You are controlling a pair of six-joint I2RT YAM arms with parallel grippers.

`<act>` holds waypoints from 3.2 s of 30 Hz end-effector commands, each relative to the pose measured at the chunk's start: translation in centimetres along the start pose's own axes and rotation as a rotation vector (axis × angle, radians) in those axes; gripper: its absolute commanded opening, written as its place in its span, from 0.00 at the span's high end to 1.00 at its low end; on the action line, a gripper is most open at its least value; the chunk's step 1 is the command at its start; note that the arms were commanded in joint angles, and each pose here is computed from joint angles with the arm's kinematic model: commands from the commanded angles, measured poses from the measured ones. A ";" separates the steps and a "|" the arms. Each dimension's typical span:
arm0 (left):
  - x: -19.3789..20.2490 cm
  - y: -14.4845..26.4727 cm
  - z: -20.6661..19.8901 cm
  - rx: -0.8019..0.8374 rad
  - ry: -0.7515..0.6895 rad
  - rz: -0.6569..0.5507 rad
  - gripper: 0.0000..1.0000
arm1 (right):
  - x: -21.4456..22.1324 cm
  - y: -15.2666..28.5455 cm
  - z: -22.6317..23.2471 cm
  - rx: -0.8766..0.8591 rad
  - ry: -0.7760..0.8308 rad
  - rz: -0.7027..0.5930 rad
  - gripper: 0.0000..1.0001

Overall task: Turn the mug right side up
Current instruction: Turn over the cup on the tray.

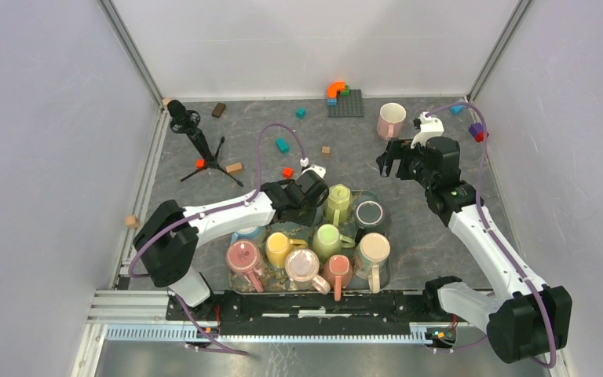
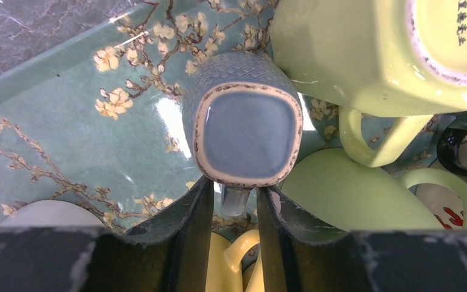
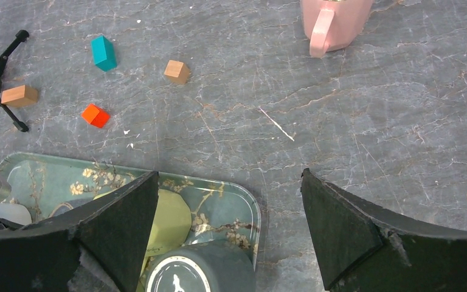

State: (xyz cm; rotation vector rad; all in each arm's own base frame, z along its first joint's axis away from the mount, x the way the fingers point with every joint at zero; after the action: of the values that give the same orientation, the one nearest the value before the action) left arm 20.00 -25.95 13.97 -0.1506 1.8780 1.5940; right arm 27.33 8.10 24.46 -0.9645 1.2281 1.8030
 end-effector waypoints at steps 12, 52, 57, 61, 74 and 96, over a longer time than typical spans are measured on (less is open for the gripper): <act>-1.3 -1.0 0.2 -0.053 -0.041 -0.106 0.63 | -0.6 0.0 0.8 -0.048 0.003 -0.043 0.08; -10.4 13.8 0.7 0.158 0.087 -0.508 0.98 | -1.8 2.7 6.0 -0.468 -0.040 -0.138 0.07; -12.7 17.0 0.7 0.275 0.113 -0.574 0.98 | -1.7 4.3 7.7 -0.665 -0.097 -0.157 0.06; -14.2 19.0 0.6 0.358 0.134 -0.623 0.98 | -1.2 5.5 8.9 -0.845 -0.163 -0.174 0.05; -16.6 22.2 -0.4 0.591 0.183 -0.726 0.98 | -0.5 6.8 12.5 -1.132 -0.340 -0.197 0.03; -16.5 22.4 -1.2 0.761 0.244 -0.749 0.98 | -2.3 6.2 14.3 -1.257 -0.663 -0.347 0.17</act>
State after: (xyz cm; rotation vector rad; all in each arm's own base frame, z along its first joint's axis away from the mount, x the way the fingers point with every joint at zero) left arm 22.10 -27.08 38.51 -0.5737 2.1392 0.5298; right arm 20.93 20.12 30.52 -0.9179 -0.4169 2.3430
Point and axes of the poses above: each gripper's point midway between its finger pads, its own y axis back along the fingers, its own z axis along the line the jaws close on, x = y × z, the point moved 8 cm from there along y, back along the fingers, and after that the axes turned 2 degrees about -y, right-handed, at the moved point
